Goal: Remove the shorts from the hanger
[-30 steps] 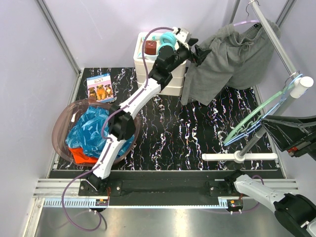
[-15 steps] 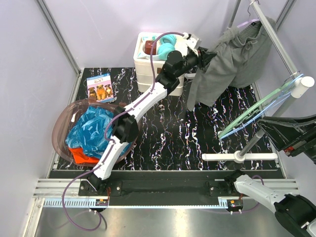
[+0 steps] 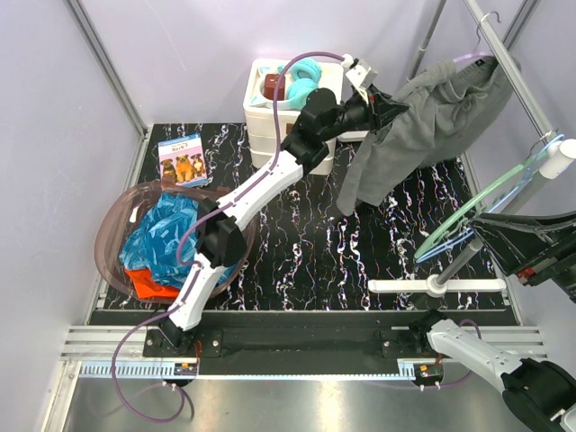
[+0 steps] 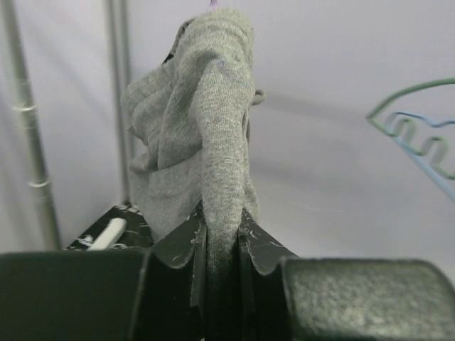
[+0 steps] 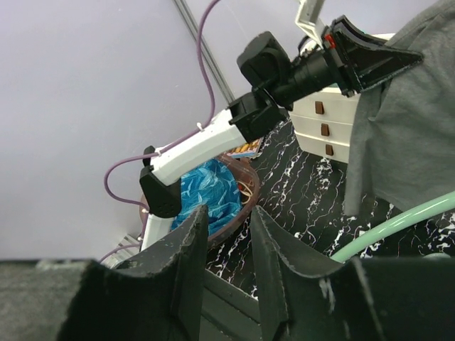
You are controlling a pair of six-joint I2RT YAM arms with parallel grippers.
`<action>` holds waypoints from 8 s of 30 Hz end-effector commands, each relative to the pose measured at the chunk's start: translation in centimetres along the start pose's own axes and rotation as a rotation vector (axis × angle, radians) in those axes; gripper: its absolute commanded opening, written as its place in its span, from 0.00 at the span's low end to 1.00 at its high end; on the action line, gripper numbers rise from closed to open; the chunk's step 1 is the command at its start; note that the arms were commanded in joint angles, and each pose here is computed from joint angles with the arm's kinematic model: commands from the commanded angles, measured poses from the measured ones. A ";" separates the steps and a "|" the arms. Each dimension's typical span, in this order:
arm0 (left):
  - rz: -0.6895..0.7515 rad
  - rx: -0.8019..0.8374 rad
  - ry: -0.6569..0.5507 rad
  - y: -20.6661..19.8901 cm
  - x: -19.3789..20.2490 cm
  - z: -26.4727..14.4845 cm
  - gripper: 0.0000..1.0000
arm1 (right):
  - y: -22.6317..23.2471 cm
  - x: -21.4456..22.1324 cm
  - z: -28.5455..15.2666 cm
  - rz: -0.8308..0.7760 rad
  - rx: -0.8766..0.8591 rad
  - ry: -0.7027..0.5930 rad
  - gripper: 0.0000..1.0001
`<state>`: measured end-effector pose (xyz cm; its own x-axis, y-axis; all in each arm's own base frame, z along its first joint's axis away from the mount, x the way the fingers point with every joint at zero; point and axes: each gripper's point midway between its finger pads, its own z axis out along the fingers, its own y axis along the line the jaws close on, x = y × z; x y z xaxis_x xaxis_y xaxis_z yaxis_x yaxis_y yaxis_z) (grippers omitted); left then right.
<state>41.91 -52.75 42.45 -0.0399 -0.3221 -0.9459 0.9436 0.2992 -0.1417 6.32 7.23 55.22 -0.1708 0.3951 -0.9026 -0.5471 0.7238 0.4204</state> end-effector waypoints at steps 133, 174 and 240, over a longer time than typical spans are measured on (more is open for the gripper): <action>-0.353 -0.472 0.170 -16.7 -10.6 -40.5 0.00 | -7.7 0.8 19.0 0.145 0.294 -0.157 0.00; -0.187 -0.332 0.156 -17.5 -21.3 -32.0 0.77 | -4.7 4.2 20.4 -0.225 0.009 0.004 0.00; -0.051 -1.060 0.347 -5.2 -13.6 -39.9 0.00 | -6.9 2.1 14.1 -0.227 0.130 -0.228 0.00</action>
<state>23.87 -23.34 43.39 -0.4520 -0.1711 -0.8754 0.3748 0.8542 -0.3604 22.39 15.82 45.53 -0.0988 0.2256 -0.9692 -0.5450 0.8026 0.2424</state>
